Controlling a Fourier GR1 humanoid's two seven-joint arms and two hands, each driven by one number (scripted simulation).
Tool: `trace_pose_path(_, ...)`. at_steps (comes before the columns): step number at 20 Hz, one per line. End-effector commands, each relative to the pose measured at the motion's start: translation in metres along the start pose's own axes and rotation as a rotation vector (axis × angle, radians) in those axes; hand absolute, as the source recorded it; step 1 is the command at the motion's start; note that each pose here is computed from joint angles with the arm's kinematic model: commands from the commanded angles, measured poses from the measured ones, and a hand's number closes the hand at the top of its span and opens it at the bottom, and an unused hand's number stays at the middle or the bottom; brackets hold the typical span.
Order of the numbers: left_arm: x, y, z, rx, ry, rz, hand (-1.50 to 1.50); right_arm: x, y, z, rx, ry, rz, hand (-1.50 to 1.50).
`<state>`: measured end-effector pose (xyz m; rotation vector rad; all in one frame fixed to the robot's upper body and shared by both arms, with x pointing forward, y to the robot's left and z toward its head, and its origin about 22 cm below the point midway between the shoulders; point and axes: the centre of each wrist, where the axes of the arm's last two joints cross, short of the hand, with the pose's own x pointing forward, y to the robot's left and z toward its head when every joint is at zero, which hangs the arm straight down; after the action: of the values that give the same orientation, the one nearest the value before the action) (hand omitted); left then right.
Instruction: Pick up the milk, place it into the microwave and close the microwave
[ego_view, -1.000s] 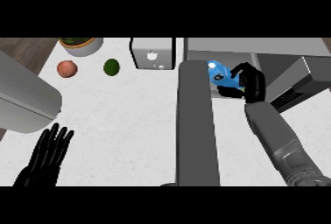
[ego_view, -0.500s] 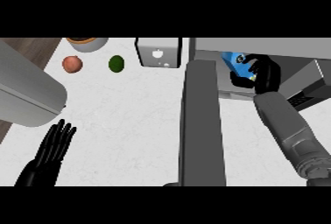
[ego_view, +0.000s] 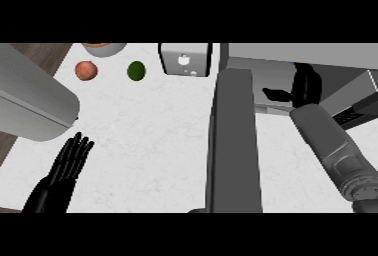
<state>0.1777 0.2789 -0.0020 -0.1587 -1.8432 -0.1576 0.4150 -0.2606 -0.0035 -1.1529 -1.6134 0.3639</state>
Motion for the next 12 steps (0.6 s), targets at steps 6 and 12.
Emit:
trace_pose_path(6,-0.008,-0.017,-0.002,-0.034,-0.01,0.037,-1.5,0.014,0.008,0.002,0.101,-0.04,-0.159,-1.5)
trace_pose_path(12,-0.006,-0.012,0.007,-0.044,-0.023,0.05,-1.5,0.008,0.013,0.012,0.115,-0.056,-0.305,-1.5)
